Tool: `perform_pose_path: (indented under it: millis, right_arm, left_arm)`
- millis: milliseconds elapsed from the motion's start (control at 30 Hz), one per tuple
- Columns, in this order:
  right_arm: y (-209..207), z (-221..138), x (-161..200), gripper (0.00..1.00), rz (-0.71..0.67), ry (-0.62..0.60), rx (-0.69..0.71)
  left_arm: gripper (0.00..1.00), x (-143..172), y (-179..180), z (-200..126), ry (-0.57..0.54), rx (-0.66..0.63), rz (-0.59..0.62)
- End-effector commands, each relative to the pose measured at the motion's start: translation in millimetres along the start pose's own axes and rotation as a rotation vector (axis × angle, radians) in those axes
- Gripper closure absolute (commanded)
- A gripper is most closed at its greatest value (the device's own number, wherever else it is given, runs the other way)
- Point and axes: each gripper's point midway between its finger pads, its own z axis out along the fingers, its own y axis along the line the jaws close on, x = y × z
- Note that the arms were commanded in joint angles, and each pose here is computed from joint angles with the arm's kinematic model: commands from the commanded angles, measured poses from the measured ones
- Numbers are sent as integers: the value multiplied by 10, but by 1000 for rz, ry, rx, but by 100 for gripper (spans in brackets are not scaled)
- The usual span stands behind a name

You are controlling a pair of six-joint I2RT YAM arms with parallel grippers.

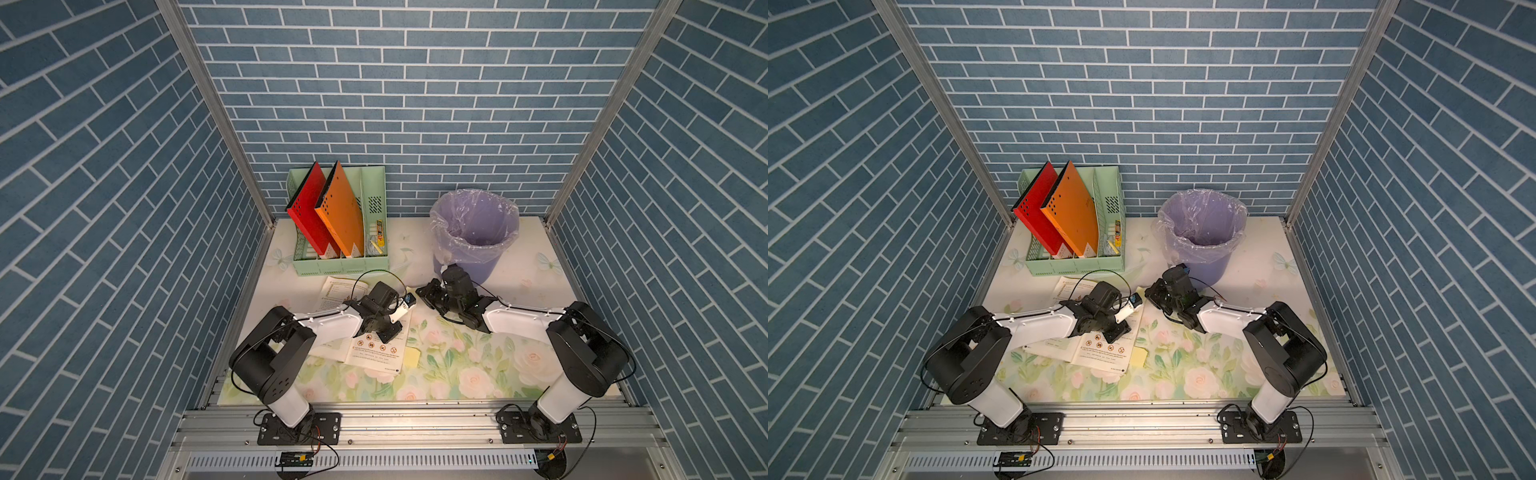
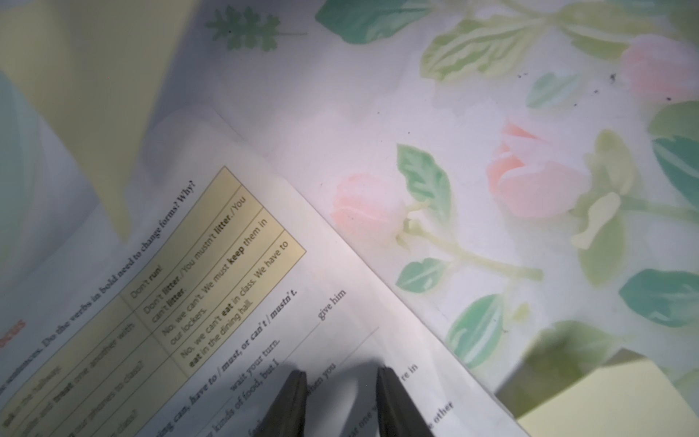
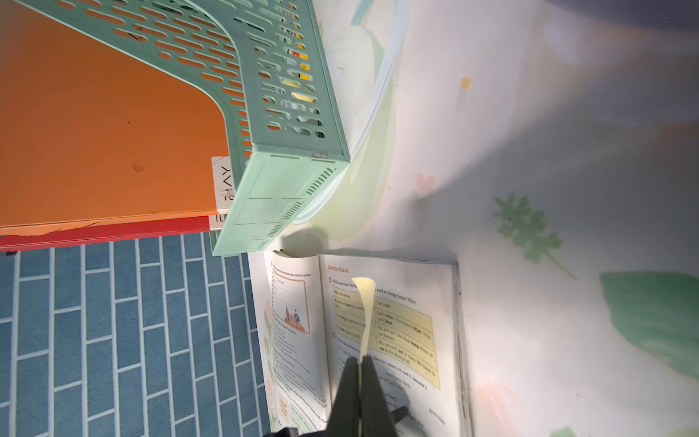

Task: Peel off the used sticky note
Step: Tear off the note from the book, then place the note in the trash bin.

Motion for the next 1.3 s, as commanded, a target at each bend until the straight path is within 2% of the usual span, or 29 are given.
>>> perform_pose_path:
  millis: [0,200,300,433,500,633,767,867,967,1100,1267]
  right_arm:
    - [93,-127,10,100,-84,-36,-18]
    - [-109,-429,185,100,-194,-53,91]
    - [-120,-692,300,100,-284,-46,124]
    - [212,-1074,385,100,-441,-17,85]
    - [508,-1322,340,100,-524,-29,59]
    - [1256,-1892,-11,100,-652,-147,28]
    - [1772,-2336,-688,100,-691,-321,104]
    - [1829,-2374,-1210,100,-700,-370,217]
    - [1713,-2226,-1633,100,-703,-367,351]
    - [1486,-2013,-1977,100,-698,-342,472]
    - [1189,-1755,-2157,100,-703,-302,594]
  left_arm:
    - [64,54,-48,9,37,42,-14]
    - [62,-192,41,-225,-18,98,-51]
    - [56,-366,165,-442,-57,121,-83]
    - [42,-453,350,-686,-74,95,-106]
    - [37,-434,391,-767,-69,90,-114]
    - [29,-331,442,-863,-51,66,-109]
    - [23,-223,451,-898,-37,57,-117]
    - [16,-190,465,-935,-37,55,-127]
    - [10,-155,483,-972,-33,46,-132]
    - [8,-85,483,-1001,-24,39,-128]
    - [8,-47,460,-1009,-26,37,-122]
